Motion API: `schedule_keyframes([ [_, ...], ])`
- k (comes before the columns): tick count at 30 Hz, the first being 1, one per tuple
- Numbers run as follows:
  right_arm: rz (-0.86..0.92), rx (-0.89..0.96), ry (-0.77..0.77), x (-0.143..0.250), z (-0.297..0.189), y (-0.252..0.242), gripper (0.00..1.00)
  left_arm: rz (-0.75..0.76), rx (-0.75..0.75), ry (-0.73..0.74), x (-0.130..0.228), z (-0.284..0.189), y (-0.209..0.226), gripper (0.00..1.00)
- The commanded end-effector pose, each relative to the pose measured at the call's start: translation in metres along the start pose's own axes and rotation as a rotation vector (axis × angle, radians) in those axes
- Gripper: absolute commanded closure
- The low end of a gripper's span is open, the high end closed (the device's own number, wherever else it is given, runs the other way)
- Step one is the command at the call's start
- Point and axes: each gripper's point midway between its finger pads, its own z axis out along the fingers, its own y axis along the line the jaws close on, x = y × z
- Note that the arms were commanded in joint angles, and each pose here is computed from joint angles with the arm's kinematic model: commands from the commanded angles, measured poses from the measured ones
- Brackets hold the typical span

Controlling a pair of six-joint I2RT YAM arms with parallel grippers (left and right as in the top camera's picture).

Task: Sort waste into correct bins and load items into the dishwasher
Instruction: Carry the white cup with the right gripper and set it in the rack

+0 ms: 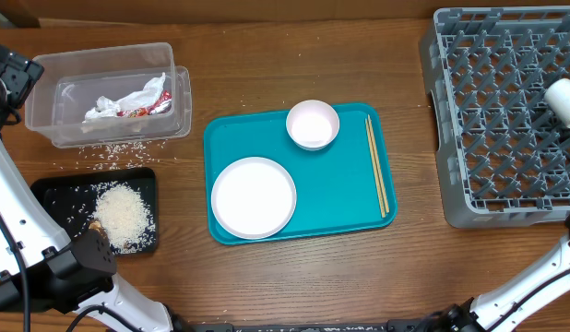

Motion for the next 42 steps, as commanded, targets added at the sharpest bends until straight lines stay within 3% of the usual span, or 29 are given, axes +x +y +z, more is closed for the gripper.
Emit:
schedule_keyframes([
  [1,0.126,0.465,0.012,0.003,0.011,-0.132,0.77,-0.003,-0.006,-0.006,-0.001,0.0,0.0,0.0],
  [8,0.178,0.521,0.029,0.012,0.003,-0.14,0.75,-0.003,-0.006,-0.006,-0.001,0.0,0.0,0.0],
  [16,0.206,0.538,-0.014,0.013,-0.032,-0.112,0.73,-0.003,-0.006,-0.006,-0.001,0.0,0.0,0.0],
  [22,0.197,0.502,-0.137,0.007,-0.075,-0.069,0.73,-0.003,-0.006,-0.006,-0.001,0.0,0.0,0.0],
  [29,0.03,0.41,-0.338,-0.006,-0.118,0.008,0.79,-0.003,-0.006,-0.006,-0.001,0.0,0.0,0.0],
  [32,-0.037,0.39,-0.333,-0.004,-0.105,0.028,0.96,-0.003,-0.006,-0.006,-0.001,0.0,0.0,0.0],
  [35,-0.118,0.419,-0.269,0.004,-0.071,0.032,0.96,-0.003,-0.006,-0.006,-0.001,0.0,0.0,0.0],
  [42,-0.123,0.546,-0.141,0.023,0.0,-0.002,0.96,-0.003,-0.006,-0.006,-0.001,0.0,0.0,0.0],
])
